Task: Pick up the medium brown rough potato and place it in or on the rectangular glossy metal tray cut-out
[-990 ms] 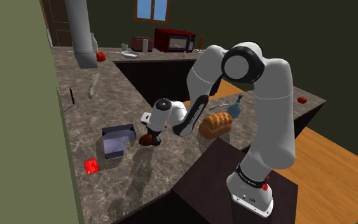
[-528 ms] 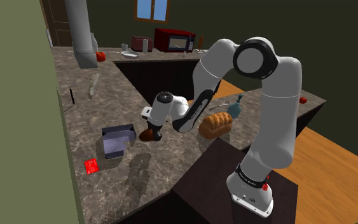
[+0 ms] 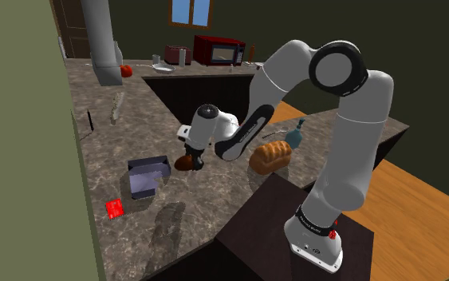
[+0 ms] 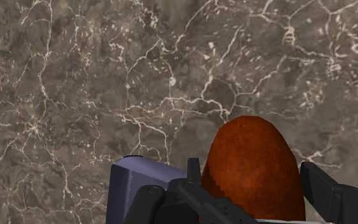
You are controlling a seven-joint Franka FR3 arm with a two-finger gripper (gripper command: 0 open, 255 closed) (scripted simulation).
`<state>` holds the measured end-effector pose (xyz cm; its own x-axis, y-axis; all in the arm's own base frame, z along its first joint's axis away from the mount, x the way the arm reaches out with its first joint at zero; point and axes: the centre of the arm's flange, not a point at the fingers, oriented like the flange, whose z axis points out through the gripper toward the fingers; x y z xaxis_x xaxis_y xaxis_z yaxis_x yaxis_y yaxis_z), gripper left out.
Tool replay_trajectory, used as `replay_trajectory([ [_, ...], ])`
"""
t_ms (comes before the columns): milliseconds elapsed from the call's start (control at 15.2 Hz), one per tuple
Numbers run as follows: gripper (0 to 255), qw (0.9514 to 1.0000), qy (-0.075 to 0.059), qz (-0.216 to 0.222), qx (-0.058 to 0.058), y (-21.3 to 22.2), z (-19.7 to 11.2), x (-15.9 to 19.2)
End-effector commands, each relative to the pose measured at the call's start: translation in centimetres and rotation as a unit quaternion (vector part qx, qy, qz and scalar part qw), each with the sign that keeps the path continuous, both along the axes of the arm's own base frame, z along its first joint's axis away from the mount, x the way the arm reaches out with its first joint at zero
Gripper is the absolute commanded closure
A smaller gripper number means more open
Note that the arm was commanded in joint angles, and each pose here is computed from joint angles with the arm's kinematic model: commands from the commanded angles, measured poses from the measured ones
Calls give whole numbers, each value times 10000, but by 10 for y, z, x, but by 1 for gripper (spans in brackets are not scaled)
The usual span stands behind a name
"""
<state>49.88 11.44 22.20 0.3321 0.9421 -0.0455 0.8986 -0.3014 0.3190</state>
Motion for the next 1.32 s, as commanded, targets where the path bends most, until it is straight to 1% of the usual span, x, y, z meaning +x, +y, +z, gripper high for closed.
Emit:
replay_trajectory([
  [0, 255, 10000, 2, 1, 1, -1, 11, -1],
  [198, 255, 10000, 2, 1, 1, -1, 27, -1],
  [264, 255, 10000, 2, 1, 1, -1, 27, -1],
  [990, 255, 10000, 2, 1, 0, 91, 32, 112],
  [1056, 255, 10000, 2, 1, 0, 106, 33, 130],
  [1254, 255, 10000, 2, 1, 1, 106, 17, 130],
])
